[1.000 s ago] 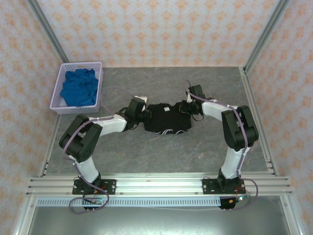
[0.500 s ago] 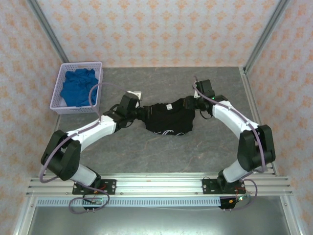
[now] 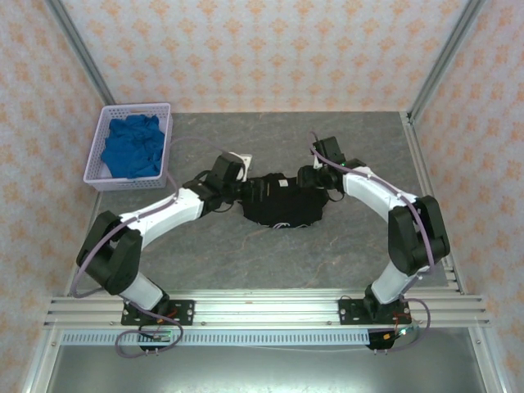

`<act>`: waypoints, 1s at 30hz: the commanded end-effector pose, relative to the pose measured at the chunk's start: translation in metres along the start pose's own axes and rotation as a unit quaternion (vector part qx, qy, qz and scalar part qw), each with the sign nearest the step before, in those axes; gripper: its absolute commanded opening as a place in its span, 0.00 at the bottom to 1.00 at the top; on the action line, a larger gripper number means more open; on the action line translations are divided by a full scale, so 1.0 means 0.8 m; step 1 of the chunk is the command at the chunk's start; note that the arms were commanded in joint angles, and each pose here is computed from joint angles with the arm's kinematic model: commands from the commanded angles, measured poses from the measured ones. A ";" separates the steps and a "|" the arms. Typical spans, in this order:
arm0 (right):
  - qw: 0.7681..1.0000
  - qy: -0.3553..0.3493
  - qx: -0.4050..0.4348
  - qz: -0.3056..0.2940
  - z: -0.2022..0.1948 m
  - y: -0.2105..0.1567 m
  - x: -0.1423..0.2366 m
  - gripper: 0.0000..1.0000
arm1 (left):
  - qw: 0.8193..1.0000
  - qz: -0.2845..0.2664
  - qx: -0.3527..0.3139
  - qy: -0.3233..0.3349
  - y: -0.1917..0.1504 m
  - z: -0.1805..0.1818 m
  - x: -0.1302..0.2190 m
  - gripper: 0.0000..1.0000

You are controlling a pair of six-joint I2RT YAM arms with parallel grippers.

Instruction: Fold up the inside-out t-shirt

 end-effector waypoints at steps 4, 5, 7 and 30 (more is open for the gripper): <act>0.997 -0.004 -0.080 0.011 -0.023 -0.019 -0.002 0.53 | 0.996 0.026 -0.001 0.088 0.004 0.026 -0.042 0.59; 0.996 0.009 -0.089 0.017 -0.019 -0.021 -0.008 0.51 | 0.995 0.031 0.006 0.099 0.001 0.039 -0.046 0.59; 0.994 0.046 -0.094 0.032 -0.001 -0.026 -0.026 0.49 | 0.991 0.050 0.028 0.120 -0.014 0.069 -0.055 0.57; 0.994 0.053 0.013 -0.092 0.006 -0.038 0.059 0.55 | 0.995 -0.041 0.061 0.067 -0.044 0.077 0.018 0.64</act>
Point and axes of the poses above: each hand's point on the last joint's axis, 136 mm out from that joint toward the fingers, its own x axis back along the fingers, its own z axis along the line the jaws close on, y = z × x, the point moved 6 cm from there along x, back along the fingers, and after that the axes turned 6 degrees about x, right-handed, at the moved point
